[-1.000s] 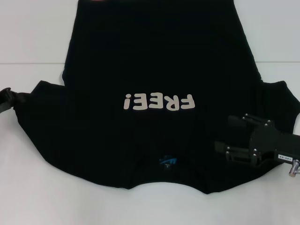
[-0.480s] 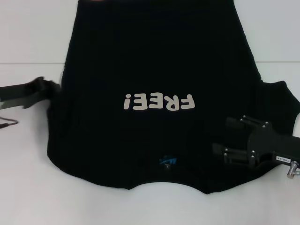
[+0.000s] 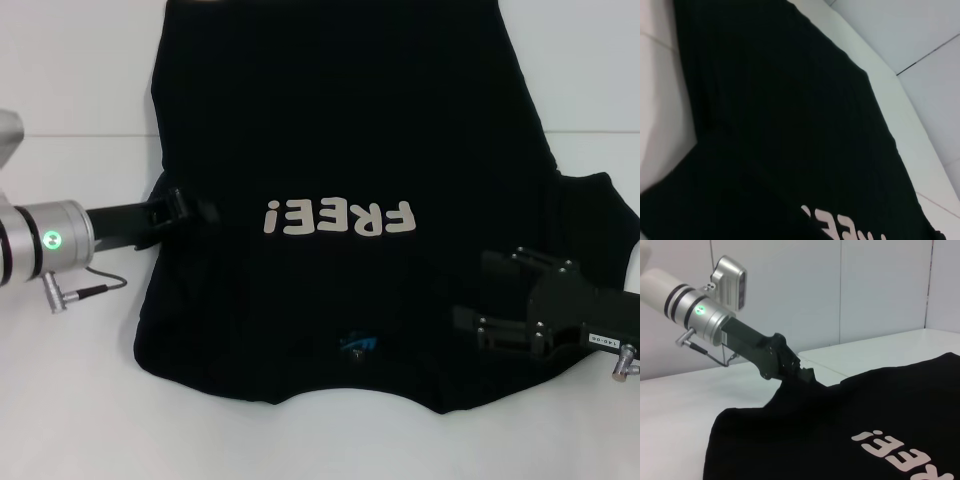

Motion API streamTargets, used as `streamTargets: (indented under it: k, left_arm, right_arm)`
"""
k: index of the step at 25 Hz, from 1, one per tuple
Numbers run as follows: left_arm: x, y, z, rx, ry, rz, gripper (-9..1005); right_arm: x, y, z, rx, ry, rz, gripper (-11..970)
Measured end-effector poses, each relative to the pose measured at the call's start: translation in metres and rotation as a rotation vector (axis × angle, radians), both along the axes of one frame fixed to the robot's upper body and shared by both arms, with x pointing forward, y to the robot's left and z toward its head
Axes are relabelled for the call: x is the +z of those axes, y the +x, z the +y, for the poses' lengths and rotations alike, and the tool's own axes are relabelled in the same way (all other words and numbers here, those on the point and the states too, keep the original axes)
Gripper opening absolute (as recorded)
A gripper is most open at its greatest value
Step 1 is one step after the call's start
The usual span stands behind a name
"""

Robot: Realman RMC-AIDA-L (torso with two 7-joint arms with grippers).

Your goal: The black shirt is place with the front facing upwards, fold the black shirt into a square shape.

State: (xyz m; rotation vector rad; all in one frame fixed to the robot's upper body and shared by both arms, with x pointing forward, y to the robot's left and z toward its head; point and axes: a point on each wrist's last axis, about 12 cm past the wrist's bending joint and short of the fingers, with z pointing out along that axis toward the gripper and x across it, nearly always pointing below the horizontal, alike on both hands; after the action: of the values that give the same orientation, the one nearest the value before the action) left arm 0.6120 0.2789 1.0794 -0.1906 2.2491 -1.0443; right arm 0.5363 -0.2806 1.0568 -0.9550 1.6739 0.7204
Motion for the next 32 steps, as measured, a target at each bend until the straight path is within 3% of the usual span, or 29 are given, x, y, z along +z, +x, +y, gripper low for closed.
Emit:
streamTargets:
  k: [6, 10, 13, 17, 21, 27, 32]
  left_arm:
    - [-0.013, -0.009, -0.008, -0.003, -0.045, 0.038, 126]
    - [-0.018, -0.015, -0.012, 0.01, -0.121, 0.069, 210]
    - [-0.019, -0.019, -0.004, 0.038, -0.158, 0.072, 274]
    - [-0.019, -0.024, 0.023, 0.151, -0.213, 0.066, 358]
    - [-0.026, -0.034, 0.042, 0.249, -0.243, 0.068, 527]
    - [-0.037, -0.035, 0.047, 0.323, -0.194, 0.089, 800]
    - [-0.04, -0.033, 0.048, 0.356, -0.167, 0.093, 872]
  right_arm:
    - [0.0, 0.0, 0.0, -0.002, -0.001, 0.001, 885]
    - [-0.001, 0.0, 0.001, -0.001, 0.003, 0.005, 885]
    - [-0.001, 0.0, 0.001, -0.001, 0.003, 0.007, 885]
    - [-0.001, 0.0, 0.002, -0.001, 0.003, 0.006, 885]
    - [-0.001, 0.0, 0.001, -0.005, 0.003, 0.003, 884]
    - [-0.001, 0.001, 0.001, -0.006, -0.001, 0.001, 884]
    - [-0.001, 0.001, 0.001, -0.007, 0.001, 0.002, 884]
